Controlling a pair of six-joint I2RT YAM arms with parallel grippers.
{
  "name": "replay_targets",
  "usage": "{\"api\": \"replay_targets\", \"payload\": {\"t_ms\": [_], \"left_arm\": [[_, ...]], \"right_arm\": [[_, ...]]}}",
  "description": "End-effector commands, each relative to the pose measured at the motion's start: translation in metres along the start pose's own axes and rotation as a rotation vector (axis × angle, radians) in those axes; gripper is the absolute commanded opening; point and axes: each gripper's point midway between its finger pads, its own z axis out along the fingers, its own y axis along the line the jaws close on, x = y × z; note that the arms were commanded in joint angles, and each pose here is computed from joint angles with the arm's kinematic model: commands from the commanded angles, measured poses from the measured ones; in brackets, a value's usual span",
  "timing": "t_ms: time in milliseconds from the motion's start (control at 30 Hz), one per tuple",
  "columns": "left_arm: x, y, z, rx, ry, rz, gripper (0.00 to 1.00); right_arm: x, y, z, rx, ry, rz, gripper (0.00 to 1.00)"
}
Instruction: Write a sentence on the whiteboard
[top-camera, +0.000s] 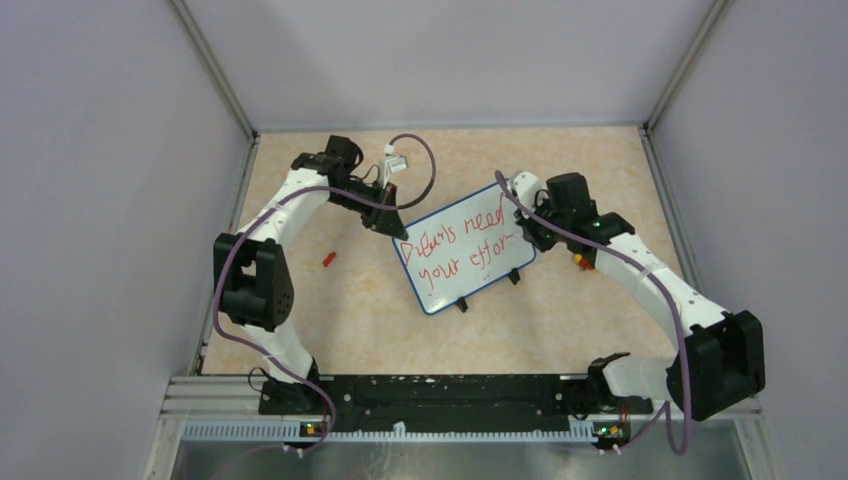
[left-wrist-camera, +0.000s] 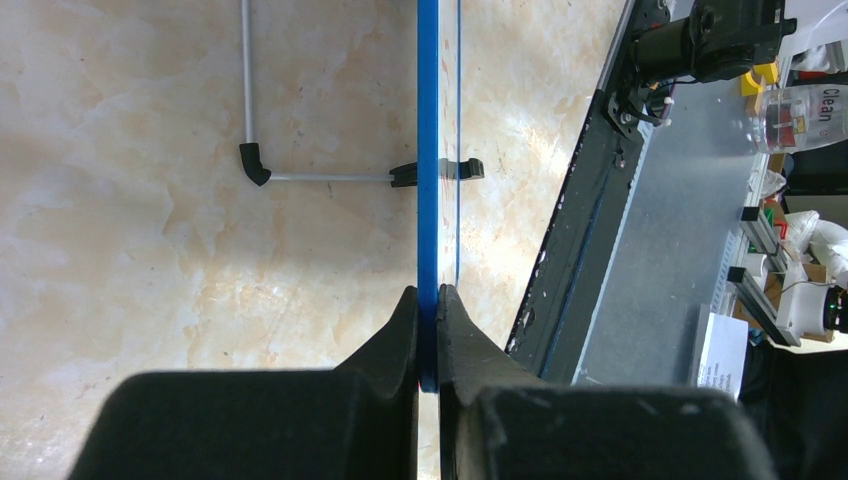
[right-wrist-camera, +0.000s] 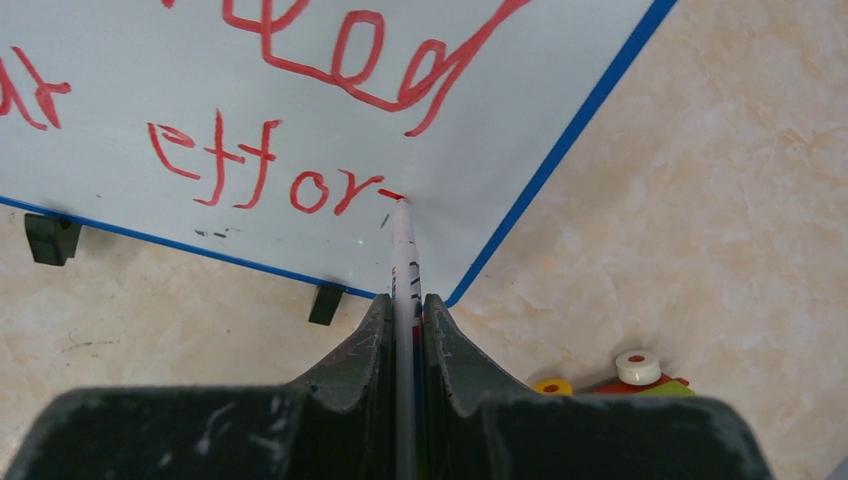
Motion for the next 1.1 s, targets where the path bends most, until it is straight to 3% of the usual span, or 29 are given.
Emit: {"api": "replay_targets", "payload": {"t_ms": [0,467,1067], "left_arm": [[-0.004,0.008,0.001,-0.023,-0.008,0.057,0.00],[-0.003,0.008,0.002,-0.017,-0.012,0.052,0.00],[-0.002,0.010,0.004,-0.019,-0.008,0.053,0.00]], "right_arm": [[-0.016,-0.034,-0.009,0.118,-0.037,-0.009,0.00],[-0.046,-0.013,-0.027,-0.002,-0.147,-0.017,0.00],[-0.006,-0.003,-0.005,-0.015,-0.040,-0.005,0.00]]}}
